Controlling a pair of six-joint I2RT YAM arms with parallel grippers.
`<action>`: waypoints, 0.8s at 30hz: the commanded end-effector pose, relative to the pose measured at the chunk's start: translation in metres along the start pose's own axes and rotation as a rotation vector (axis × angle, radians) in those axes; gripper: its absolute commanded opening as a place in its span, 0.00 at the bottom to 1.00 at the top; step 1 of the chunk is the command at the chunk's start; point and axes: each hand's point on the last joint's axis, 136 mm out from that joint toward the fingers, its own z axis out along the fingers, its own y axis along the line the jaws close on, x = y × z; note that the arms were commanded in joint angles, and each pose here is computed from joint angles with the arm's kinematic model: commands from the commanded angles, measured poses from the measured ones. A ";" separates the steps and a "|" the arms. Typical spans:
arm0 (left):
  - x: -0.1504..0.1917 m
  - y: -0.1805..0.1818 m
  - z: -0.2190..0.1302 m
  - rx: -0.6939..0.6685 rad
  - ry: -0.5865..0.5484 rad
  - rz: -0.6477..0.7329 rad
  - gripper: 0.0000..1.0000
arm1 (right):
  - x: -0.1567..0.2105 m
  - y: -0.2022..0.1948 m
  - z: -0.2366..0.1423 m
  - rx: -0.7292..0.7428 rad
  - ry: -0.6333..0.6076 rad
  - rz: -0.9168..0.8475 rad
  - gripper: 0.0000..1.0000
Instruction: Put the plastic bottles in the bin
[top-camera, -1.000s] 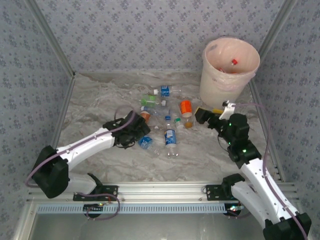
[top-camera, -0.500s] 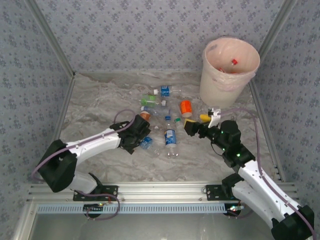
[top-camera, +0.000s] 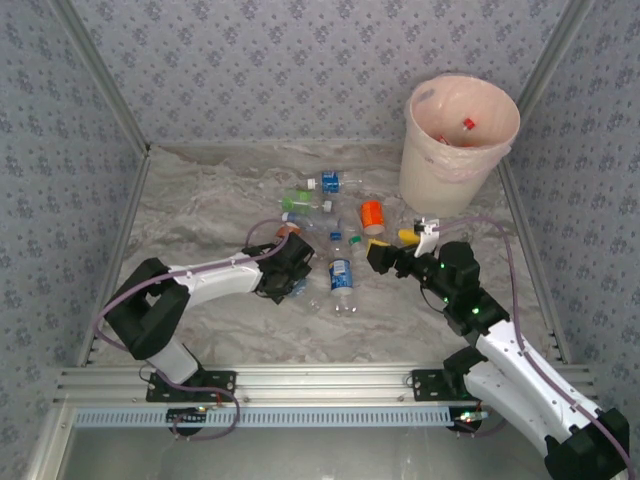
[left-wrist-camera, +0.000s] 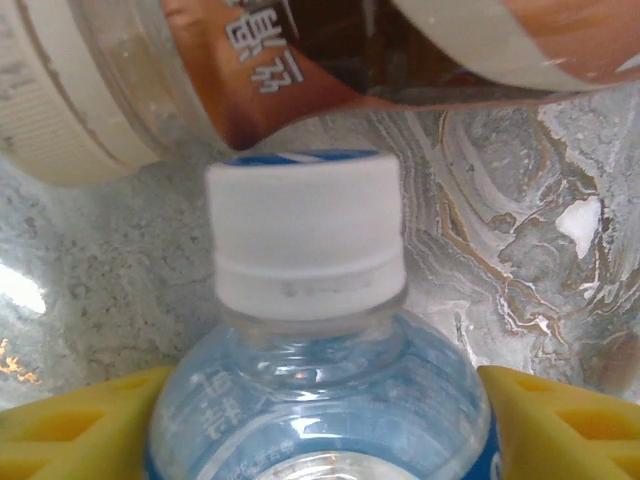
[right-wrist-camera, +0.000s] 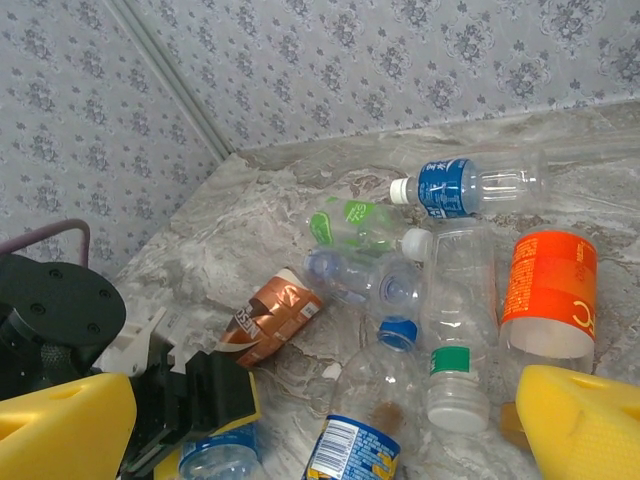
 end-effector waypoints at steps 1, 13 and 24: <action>-0.010 -0.018 -0.017 0.060 -0.052 0.077 0.69 | 0.001 0.008 0.000 -0.039 0.002 -0.047 1.00; -0.029 -0.022 -0.043 0.155 -0.144 0.199 0.56 | -0.014 0.015 0.018 -0.065 -0.030 -0.019 1.00; -0.034 -0.041 -0.060 0.264 -0.188 0.336 0.52 | 0.035 0.041 0.030 -0.157 0.159 -0.050 1.00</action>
